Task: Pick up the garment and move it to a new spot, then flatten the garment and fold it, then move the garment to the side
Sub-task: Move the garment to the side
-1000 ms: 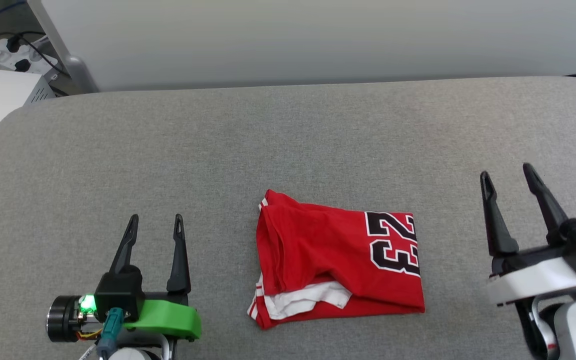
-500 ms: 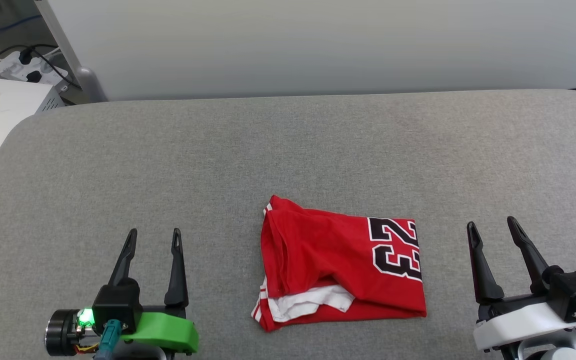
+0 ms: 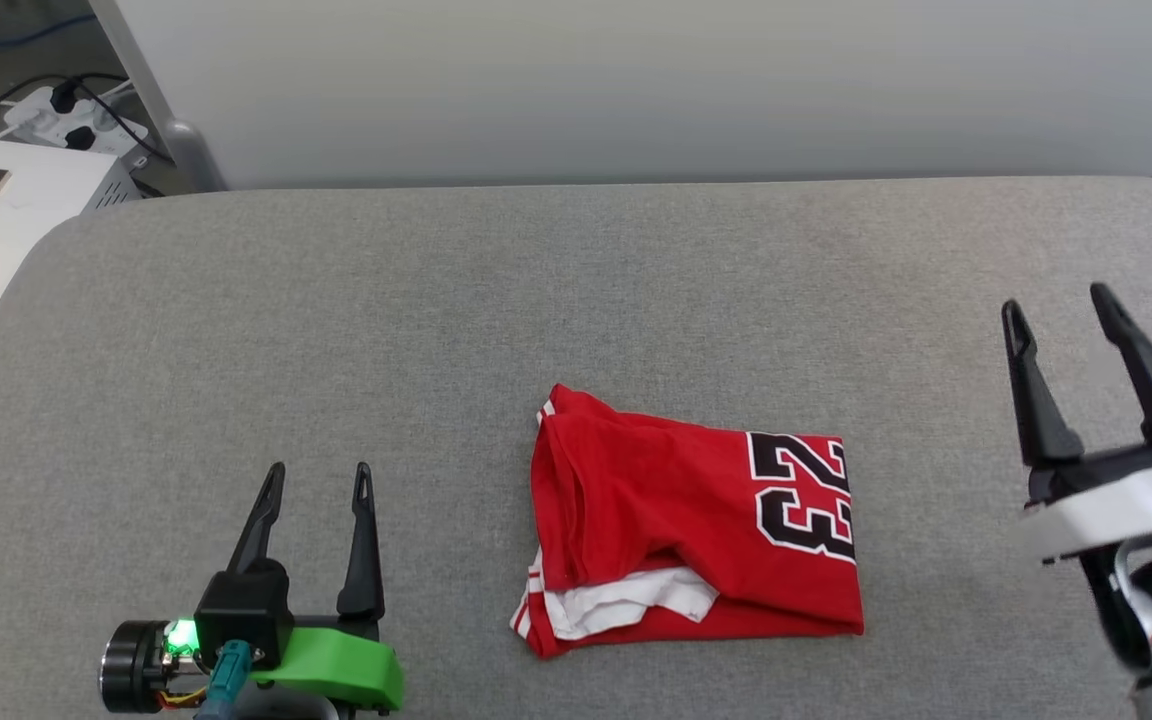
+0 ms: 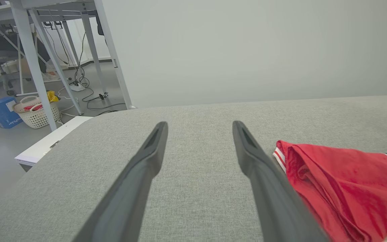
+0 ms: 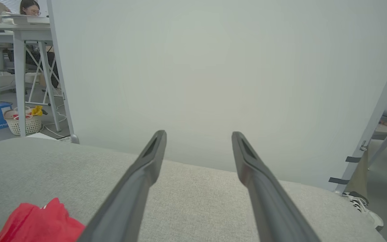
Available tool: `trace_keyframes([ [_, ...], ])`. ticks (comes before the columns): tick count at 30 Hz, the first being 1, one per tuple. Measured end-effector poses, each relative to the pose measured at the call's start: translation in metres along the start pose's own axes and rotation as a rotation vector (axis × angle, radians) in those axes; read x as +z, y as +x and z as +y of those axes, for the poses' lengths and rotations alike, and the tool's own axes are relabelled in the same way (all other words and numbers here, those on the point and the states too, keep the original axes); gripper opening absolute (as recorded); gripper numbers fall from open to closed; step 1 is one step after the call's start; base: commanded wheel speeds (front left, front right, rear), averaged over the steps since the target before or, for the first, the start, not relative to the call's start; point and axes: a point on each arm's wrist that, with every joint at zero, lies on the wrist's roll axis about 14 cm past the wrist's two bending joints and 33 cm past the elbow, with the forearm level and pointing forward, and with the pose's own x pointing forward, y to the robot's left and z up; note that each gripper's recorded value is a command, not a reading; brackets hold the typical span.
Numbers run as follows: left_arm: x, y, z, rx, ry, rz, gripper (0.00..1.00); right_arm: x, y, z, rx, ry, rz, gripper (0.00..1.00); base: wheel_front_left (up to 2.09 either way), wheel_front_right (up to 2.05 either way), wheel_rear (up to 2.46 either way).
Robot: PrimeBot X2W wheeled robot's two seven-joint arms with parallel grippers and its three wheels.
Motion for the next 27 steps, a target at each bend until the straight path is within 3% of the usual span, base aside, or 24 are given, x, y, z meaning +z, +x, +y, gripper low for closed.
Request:
trace_keyframes([
  [5, -0.007, 0.001, 0.001, 0.002, -0.002, 0.022, 1.0, -0.001, 0.031, -0.002, 0.081, -0.026, 0.111, 1.0, 0.0, 0.0, 0.0],
  [13, -0.019, 0.007, 0.008, 0.021, 0.001, 0.054, 1.0, -0.036, 0.051, 0.0, 0.157, 0.121, 0.398, 1.0, 0.0, 0.0, 0.0],
  [19, -0.025, 0.009, 0.01, 0.026, 0.0, 0.07, 1.0, -0.088, 0.032, 0.019, 0.218, 0.257, 0.679, 1.0, 0.0, 0.0, 0.0],
  [27, -0.033, 0.012, 0.015, 0.039, 0.001, 0.092, 1.0, -0.156, -0.03, 0.055, 0.3, 0.439, 1.058, 1.0, 0.0, 0.0, 0.0],
])
